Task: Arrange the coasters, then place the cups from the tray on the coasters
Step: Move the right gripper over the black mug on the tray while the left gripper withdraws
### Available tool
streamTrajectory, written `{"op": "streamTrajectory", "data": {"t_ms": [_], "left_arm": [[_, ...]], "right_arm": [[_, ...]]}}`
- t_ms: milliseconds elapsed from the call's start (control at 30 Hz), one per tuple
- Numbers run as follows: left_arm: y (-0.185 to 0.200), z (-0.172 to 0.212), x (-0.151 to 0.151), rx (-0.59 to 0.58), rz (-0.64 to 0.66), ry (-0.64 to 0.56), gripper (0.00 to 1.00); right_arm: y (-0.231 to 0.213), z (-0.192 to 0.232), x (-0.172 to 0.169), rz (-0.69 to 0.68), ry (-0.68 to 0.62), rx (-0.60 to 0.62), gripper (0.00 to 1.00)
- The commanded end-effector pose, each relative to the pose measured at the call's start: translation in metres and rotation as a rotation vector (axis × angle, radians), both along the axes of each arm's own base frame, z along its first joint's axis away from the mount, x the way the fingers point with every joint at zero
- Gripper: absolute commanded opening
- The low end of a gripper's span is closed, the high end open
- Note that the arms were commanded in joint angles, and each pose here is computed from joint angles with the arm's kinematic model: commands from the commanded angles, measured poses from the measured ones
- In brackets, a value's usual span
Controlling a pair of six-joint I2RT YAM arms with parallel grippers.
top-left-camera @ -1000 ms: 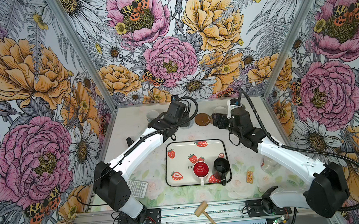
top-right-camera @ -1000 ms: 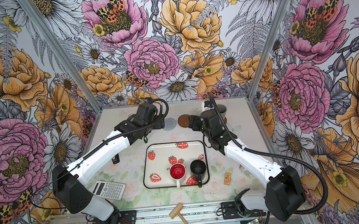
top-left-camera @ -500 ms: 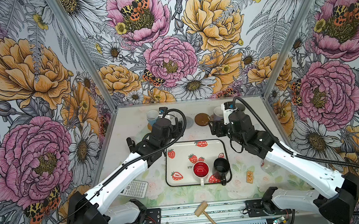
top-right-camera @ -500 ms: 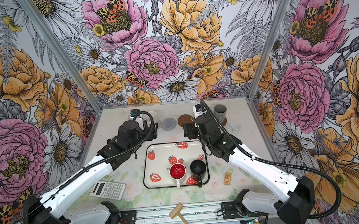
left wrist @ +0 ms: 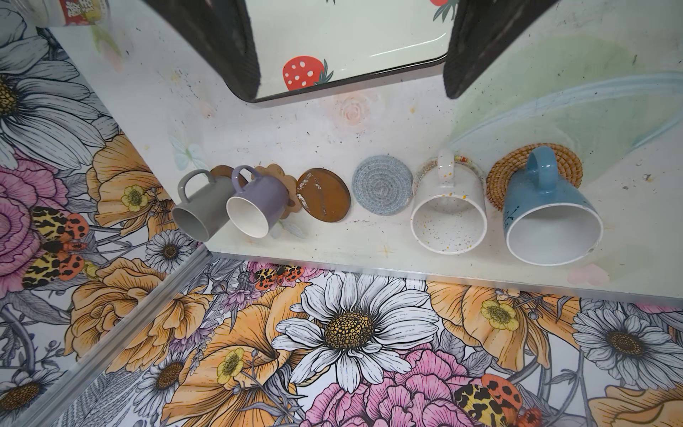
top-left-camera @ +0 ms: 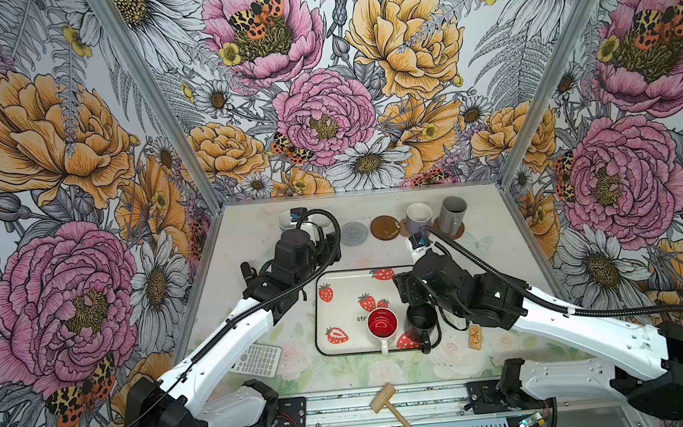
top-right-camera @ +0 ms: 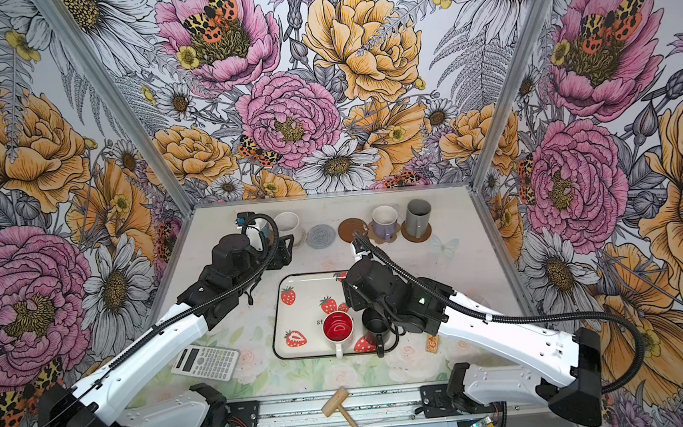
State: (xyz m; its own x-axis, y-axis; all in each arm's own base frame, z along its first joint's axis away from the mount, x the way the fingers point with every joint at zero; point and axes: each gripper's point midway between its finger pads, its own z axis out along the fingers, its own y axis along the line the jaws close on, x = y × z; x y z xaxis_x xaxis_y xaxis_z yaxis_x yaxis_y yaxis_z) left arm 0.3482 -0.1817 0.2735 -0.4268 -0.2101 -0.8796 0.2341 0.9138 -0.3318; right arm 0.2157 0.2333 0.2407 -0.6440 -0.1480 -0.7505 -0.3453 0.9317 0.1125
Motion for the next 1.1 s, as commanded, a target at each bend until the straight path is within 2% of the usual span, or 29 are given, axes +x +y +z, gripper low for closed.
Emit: {"op": "streamTrajectory", "data": {"t_ms": [0, 100, 333, 533, 833, 1067], "left_arm": [[0.002, 0.009, -0.002, -0.037, -0.01, -0.03, 0.8], [0.003, 0.009, -0.002, -0.039, -0.008, -0.03, 0.8], [0.007, 0.008, -0.004, -0.038, 0.003, -0.026, 0.8], [0.01, 0.008, -0.005, -0.039, 0.009, -0.027, 0.8], [0.011, 0.005, -0.005, -0.041, 0.017, -0.023, 0.8], [0.013, 0.005, -0.004, -0.049, 0.029, -0.023, 0.8]], "right_arm": [[-0.022, 0.002, -0.017, -0.073, -0.016, -0.032, 0.71], [-0.024, -0.006, -0.031, -0.077, 0.019, -0.02, 0.71], [-0.032, -0.049, -0.06, -0.108, 0.141, -0.127, 0.7], [-0.031, -0.074, -0.077, -0.125, 0.206, -0.134, 0.7], [-0.046, -0.098, -0.091, -0.19, 0.263, -0.104, 0.7], [-0.048, -0.111, -0.092, -0.212, 0.282, -0.141, 0.71]]}}
